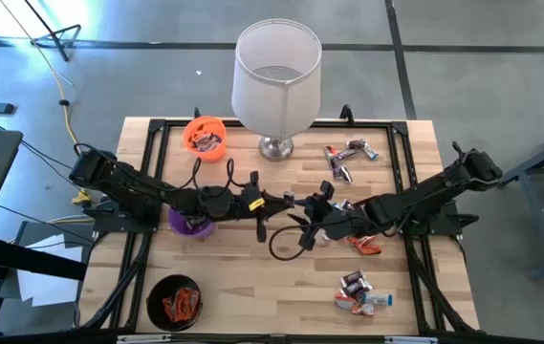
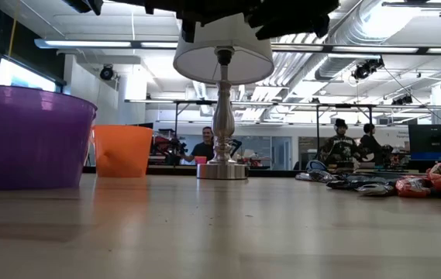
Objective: Sort candy
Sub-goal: Put the brown chocolate into the purple bucket
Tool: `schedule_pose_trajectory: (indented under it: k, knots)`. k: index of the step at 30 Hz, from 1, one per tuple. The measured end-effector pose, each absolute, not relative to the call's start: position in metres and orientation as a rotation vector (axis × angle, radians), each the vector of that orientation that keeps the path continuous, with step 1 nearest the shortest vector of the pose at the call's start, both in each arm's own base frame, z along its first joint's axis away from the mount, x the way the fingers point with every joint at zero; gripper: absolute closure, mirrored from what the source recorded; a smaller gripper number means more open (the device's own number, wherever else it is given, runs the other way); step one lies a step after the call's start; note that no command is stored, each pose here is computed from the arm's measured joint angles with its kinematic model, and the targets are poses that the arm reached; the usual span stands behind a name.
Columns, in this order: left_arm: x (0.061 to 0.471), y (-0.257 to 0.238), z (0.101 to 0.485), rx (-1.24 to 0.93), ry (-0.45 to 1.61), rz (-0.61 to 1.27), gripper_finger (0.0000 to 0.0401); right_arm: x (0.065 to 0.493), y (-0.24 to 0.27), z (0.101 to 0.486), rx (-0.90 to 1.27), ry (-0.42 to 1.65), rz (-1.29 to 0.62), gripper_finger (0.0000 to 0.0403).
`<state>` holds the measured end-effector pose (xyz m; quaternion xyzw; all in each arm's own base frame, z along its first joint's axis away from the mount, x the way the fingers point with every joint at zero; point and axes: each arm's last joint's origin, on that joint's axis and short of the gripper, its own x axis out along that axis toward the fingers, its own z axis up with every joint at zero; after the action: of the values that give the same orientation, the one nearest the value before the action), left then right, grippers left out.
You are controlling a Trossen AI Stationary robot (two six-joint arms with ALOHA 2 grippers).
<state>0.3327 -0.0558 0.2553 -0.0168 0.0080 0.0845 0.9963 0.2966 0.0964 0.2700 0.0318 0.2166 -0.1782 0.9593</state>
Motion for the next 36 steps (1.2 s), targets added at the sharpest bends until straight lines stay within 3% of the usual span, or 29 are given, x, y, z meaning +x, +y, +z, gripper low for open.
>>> schedule_pose_trajectory:
  k: [7,16,23,36]
  knots:
    - [0.304,-0.054,0.270,-0.051,0.182,0.246,0.0400,0.285,0.103,0.255,0.204,0.619,-0.291,0.0224]
    - [0.227,-0.091,0.278,-0.392,0.495,0.208,0.0400,0.266,0.104,0.240,0.263,0.805,-0.388,0.0231]
    - [0.180,-0.114,0.285,-0.581,0.512,0.260,0.0400,0.263,0.086,0.235,0.243,0.881,-0.496,0.0231]
    - [0.133,-0.076,0.261,-0.500,0.702,0.755,0.0398,0.273,0.013,0.233,0.372,0.878,-0.768,0.0231]
